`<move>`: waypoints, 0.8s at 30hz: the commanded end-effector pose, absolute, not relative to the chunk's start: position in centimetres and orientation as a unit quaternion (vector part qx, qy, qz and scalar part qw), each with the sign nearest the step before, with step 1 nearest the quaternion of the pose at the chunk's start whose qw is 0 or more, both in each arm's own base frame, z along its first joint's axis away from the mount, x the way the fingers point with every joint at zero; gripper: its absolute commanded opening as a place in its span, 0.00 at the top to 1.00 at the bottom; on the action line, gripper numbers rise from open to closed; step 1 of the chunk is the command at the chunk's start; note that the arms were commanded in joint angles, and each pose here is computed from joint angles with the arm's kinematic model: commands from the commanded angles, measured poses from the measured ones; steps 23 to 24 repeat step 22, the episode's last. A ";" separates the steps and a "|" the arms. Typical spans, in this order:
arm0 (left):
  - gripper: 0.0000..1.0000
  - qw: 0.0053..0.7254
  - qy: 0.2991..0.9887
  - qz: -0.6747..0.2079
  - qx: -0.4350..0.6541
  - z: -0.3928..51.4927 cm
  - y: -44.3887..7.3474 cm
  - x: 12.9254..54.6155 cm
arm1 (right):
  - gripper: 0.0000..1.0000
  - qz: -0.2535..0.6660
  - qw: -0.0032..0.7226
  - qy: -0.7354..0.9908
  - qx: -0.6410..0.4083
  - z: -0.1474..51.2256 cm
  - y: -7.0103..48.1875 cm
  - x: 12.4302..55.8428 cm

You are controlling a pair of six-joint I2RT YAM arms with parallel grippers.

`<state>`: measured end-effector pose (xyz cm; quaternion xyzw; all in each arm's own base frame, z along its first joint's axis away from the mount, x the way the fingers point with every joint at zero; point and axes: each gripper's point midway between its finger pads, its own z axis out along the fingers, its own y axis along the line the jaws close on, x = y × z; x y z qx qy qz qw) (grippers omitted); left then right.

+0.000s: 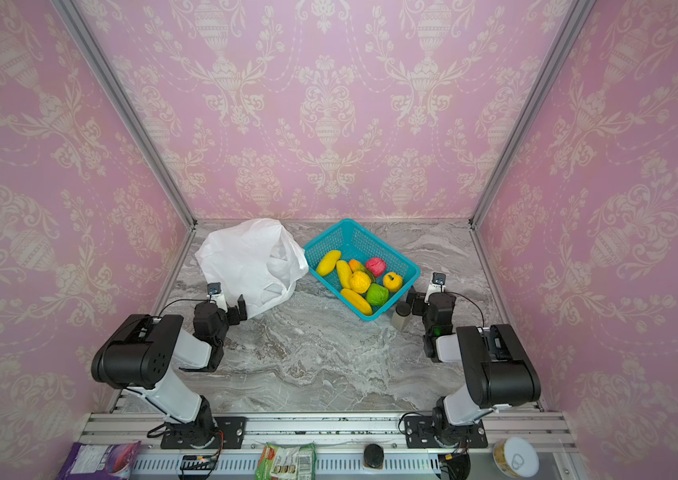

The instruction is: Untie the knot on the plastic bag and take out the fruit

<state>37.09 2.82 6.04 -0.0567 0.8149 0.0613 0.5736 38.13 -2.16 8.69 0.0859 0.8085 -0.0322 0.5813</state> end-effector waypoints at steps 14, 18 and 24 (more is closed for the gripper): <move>0.01 0.579 0.813 0.052 -0.040 7.8 2.5 39.4 | 0.00 -0.030 0.594 0.801 0.058 9.8 -1.3 39.0; 0.01 0.579 0.812 0.053 -0.041 7.9 2.6 39.4 | 0.00 -0.028 0.590 0.805 0.046 9.7 -0.9 39.2; 0.01 0.579 0.813 0.053 -0.041 7.8 2.5 39.4 | 0.00 -0.028 0.591 0.805 0.043 9.8 -0.7 39.2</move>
